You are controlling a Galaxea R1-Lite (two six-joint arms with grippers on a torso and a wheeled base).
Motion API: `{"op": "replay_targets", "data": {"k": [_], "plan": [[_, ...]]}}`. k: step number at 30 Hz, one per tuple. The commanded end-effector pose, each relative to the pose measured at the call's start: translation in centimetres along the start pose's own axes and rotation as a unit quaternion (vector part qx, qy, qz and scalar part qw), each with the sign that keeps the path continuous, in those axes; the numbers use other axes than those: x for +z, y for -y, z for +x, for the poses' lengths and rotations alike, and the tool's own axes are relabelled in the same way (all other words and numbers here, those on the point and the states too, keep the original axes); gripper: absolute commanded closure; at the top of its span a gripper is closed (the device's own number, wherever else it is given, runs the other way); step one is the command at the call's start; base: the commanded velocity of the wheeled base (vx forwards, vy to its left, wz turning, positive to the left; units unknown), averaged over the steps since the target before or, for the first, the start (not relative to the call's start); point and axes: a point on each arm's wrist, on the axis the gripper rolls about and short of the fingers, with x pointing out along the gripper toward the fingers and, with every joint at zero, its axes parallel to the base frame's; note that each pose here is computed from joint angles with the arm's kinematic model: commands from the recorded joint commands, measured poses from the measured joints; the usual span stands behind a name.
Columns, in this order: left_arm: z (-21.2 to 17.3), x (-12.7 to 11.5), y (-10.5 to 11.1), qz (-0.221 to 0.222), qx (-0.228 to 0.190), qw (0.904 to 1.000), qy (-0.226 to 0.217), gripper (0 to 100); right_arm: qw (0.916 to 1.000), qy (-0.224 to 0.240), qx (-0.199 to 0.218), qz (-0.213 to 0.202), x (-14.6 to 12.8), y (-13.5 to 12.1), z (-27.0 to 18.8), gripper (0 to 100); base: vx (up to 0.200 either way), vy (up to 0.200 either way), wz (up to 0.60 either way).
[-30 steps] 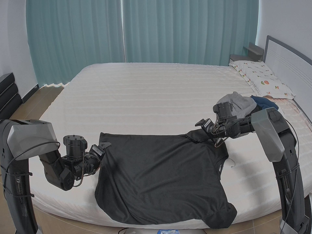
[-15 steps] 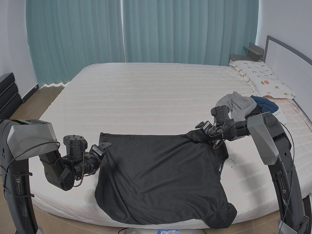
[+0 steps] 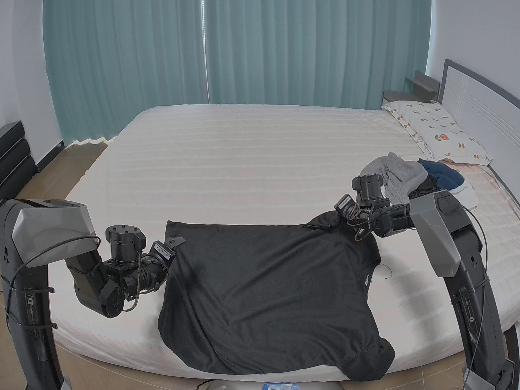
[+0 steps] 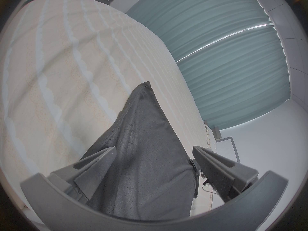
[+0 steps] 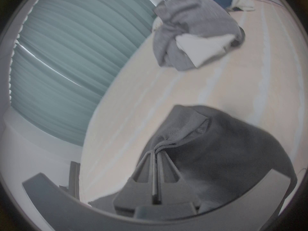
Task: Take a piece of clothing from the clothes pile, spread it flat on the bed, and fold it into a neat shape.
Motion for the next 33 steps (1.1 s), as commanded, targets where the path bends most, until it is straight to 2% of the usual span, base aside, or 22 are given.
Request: {"op": "replay_targets", "data": {"k": [1, 3, 4, 6, 9, 13, 14, 19, 21, 27, 33], "plan": [[0.1, 0.0, -0.1, 0.0, 0.001, 1.0, -0.001, 0, 0.9955, 0.076, 0.057, 0.001, 1.6, -2.5, -1.1, 100, 0.0, 0.0, 0.0], [0.1, 0.0, -0.1, 0.0, 0.001, 1.0, -0.001, 0, 0.9906, 0.102, 0.09, -0.013, 2.2, -3.4, -1.4, 100, 0.0, 0.0, 0.0], [0.1, 0.0, -0.1, 0.0, 0.001, 1.0, -0.001, 0, 0.9901, 0.104, 0.092, -0.014, 2.3, -3.4, -1.4, 100, 0.0, 0.0, 0.0], [0.1, 0.0, -0.1, 0.0, 0.001, 1.0, -0.001, 0, 0.9834, 0.129, 0.117, -0.05, 2.5, -3.7, -1.4, 100, 0.0, 0.0, 0.0], [0.1, 0.0, -0.1, 0.0, 0.001, 1.0, -0.001, 0, 0.9828, 0.127, 0.11, -0.077, 1.4, -2.7, -0.4, 100, 0.0, 0.0, 0.0], [0.1, 0.0, -0.1, 0.0, 0.002, 1.0, 0.0, 0, 0.9845, 0.119, 0.097, -0.086, -0.1, -1.7, 0.7, 100, 0.0, 0.0, 0.0], [0.1, 0.0, -0.1, 0.0, 0.002, 1.0, 0.0, 0, 0.9846, 0.116, 0.095, -0.09, -0.3, -1.4, 0.9, 0, 0.0, 0.0, 0.0], [0.1, -0.1, 0.0, 0.001, 0.001, 1.0, -0.001, 0, 0.9854, 0.104, 0.09, -0.1, -1.6, -1.1, 1.4, 0, 0.0, 0.0, 0.0], [0.1, -0.1, 0.0, 0.001, 0.001, 1.0, -0.001, 0, 0.9881, 0.089, 0.07, -0.104, -1.7, -1.0, 1.3, 0, 0.0, 0.0, 0.0], [0.1, -0.1, 0.0, 0.001, 0.001, 1.0, -0.001, 0, 0.9897, 0.086, 0.041, -0.107, -0.2, -1.4, -0.5, 0, 0.0, 0.0, 0.0], [0.0, -0.1, 0.0, -0.001, 0.0, 1.0, -0.002, 0, 0.9897, 0.04, -0.001, -0.137, 1.1, -0.1, -5.0, 0, 0.0, 0.0, 0.0]]}}
